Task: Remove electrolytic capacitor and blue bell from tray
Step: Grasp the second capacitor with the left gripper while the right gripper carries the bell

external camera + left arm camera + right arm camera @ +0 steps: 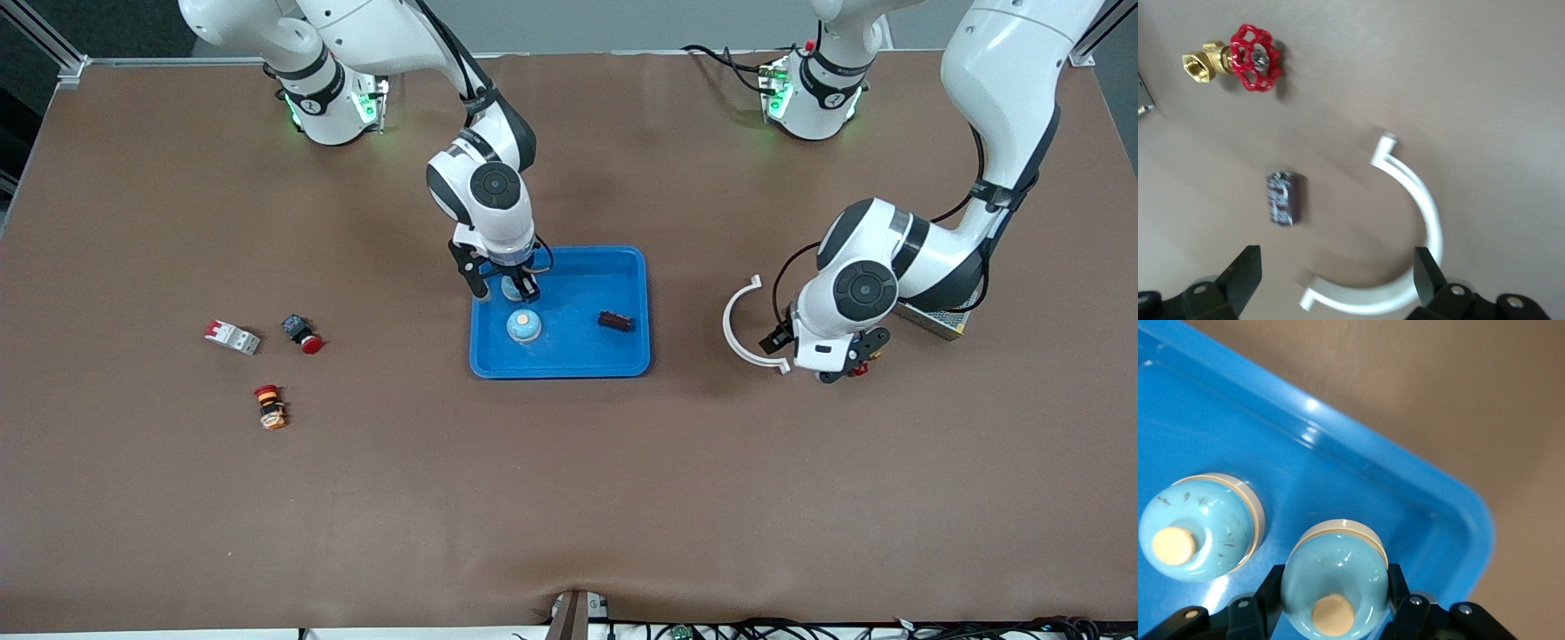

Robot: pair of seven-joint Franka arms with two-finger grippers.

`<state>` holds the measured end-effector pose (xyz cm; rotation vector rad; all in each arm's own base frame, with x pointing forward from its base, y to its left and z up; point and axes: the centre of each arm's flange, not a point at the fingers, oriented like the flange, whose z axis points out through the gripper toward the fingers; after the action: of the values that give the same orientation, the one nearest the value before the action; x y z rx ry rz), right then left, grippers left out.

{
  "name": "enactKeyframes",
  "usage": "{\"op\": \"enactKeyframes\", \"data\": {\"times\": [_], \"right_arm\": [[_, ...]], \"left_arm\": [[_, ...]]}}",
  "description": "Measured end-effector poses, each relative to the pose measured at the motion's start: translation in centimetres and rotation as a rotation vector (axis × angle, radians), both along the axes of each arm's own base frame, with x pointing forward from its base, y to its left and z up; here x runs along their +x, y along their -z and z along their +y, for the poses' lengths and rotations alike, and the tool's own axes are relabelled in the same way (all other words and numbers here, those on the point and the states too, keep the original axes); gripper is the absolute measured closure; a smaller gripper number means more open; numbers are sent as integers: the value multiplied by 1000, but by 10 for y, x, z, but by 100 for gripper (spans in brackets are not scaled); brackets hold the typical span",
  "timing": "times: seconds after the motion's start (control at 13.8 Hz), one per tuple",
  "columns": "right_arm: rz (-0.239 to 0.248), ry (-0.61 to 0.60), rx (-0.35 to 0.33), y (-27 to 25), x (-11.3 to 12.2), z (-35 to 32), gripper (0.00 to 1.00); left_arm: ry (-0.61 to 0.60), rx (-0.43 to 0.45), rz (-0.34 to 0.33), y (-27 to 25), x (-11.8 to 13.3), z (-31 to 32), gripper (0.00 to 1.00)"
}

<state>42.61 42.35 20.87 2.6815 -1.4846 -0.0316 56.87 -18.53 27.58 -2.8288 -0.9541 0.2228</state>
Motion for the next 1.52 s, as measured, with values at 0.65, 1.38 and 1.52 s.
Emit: {"op": "enactKeyframes", "data": {"times": [0.65,1.38,1.52], "right_arm": [[198,-542,-169,-59,29,-64,35],[203,-798,-62,-142,77,-263,35],[163,-822,-35,-148,74,-316,35]], "left_arm": [[-291,-65,-22,-7,-10,-146,0],[-520,-83,-68,63,-58,-258,13],[-522,-67,-68,78,-65,-265,15]]}}
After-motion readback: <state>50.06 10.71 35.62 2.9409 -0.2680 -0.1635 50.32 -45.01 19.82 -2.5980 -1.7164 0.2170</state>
